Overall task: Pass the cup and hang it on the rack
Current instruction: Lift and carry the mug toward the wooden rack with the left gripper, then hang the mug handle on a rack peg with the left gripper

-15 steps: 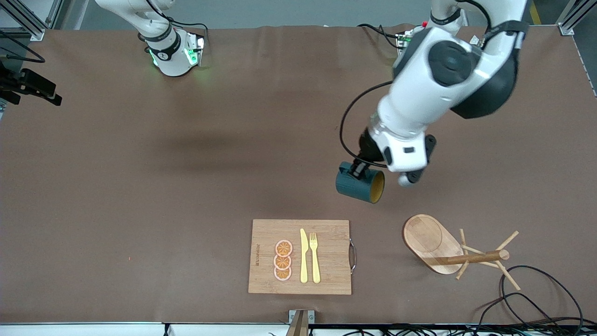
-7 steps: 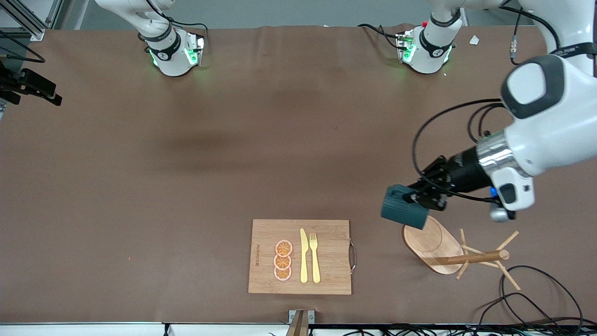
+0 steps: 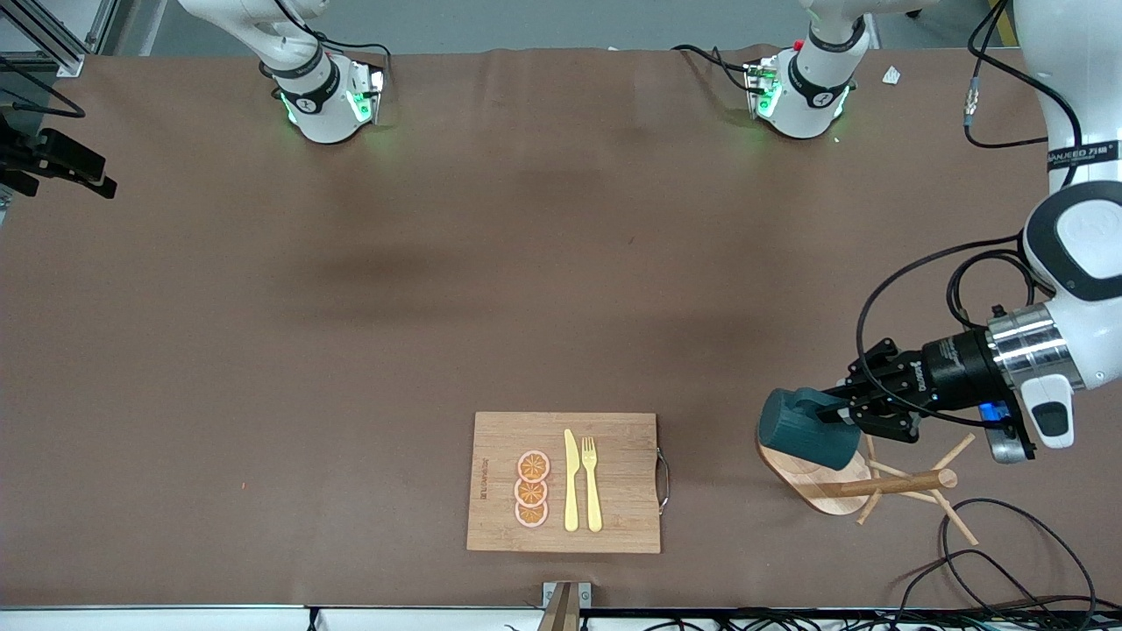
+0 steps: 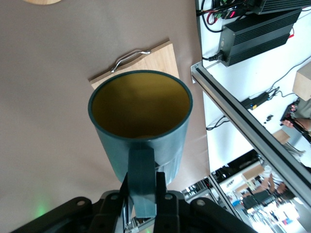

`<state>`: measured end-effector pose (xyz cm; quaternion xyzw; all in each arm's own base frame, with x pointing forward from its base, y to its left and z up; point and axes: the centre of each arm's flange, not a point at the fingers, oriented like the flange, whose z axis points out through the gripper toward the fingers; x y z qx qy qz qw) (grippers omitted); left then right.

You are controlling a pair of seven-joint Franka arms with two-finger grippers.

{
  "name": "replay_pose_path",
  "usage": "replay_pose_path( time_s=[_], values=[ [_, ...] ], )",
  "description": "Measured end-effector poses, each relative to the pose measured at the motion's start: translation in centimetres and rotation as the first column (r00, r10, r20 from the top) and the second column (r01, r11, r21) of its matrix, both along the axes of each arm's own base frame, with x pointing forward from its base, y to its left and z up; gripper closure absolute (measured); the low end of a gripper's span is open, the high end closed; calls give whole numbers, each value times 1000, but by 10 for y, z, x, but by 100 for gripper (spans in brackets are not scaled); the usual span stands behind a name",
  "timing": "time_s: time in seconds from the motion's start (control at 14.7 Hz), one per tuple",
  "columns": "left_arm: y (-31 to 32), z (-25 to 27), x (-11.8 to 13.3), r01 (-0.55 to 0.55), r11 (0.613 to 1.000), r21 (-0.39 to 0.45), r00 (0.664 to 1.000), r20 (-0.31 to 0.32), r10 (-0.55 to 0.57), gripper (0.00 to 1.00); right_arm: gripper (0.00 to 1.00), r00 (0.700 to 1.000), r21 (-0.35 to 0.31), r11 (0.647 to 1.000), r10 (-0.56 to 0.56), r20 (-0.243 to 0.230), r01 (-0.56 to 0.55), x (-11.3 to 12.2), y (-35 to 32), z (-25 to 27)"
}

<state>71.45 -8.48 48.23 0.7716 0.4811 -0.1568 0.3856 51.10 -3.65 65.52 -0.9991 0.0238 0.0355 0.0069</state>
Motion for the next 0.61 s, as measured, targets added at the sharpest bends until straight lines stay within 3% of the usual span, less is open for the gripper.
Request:
replay_pose_path(
  time_s=[0.61],
  values=[
    [48, -44, 14, -25, 997, -69, 1000, 14, 26, 79, 0, 1000, -11, 1000, 1, 1, -1, 0, -1, 0]
  ],
)
